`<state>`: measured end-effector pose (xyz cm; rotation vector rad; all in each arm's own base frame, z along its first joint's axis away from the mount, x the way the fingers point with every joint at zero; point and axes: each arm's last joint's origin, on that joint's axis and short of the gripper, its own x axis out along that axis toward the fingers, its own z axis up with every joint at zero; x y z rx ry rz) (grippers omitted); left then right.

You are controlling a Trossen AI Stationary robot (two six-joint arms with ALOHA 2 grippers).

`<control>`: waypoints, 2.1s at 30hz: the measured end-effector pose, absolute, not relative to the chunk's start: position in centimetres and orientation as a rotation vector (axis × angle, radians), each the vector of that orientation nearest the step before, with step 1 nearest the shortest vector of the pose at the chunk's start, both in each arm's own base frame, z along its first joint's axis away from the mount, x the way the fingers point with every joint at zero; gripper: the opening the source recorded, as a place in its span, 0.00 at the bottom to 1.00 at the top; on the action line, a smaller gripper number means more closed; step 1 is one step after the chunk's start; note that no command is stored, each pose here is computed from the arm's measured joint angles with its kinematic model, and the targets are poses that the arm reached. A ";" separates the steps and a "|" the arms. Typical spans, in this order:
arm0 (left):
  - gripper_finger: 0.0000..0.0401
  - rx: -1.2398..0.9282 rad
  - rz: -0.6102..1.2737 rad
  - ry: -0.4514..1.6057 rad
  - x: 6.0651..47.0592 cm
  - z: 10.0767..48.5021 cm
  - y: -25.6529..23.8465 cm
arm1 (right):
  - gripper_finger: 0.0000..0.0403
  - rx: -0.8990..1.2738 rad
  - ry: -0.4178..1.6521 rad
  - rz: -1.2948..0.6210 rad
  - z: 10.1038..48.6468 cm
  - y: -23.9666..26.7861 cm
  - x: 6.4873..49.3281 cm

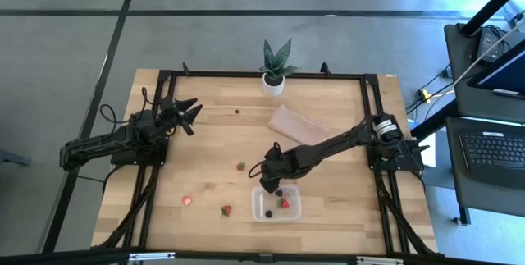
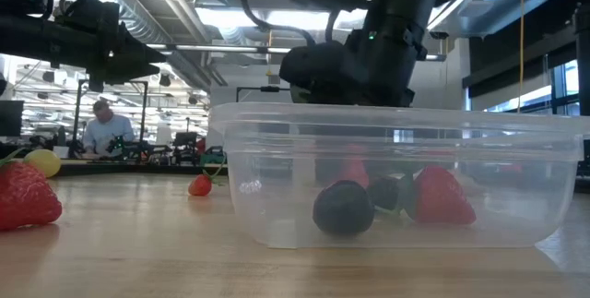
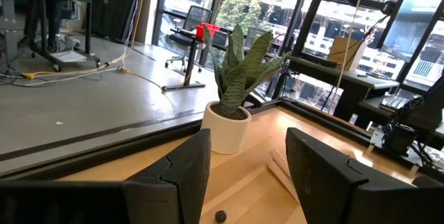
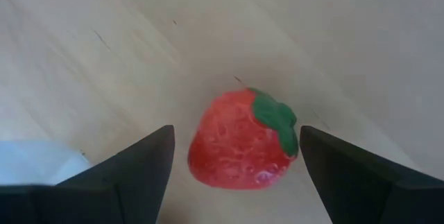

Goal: Pick and placing Produce into tupperware
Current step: Put the red strawberry in the bin

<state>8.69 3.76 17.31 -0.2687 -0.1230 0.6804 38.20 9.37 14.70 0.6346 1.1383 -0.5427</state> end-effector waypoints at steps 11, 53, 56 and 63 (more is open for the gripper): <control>0.45 -0.269 0.680 -0.123 8.7 17.3 3.8 | 0.61 0.640 1.144 -0.552 14.4 9.4 38.2; 0.45 -0.271 0.680 -0.124 8.7 17.3 3.8 | 0.53 0.362 1.230 -0.074 23.5 18.3 36.1; 0.45 -0.272 0.680 -0.124 8.7 17.3 3.8 | 0.53 0.360 1.272 -0.107 21.8 18.5 35.7; 0.45 -0.272 0.680 -0.124 8.7 17.3 3.8 | 0.49 0.359 1.310 -0.142 19.6 18.3 35.2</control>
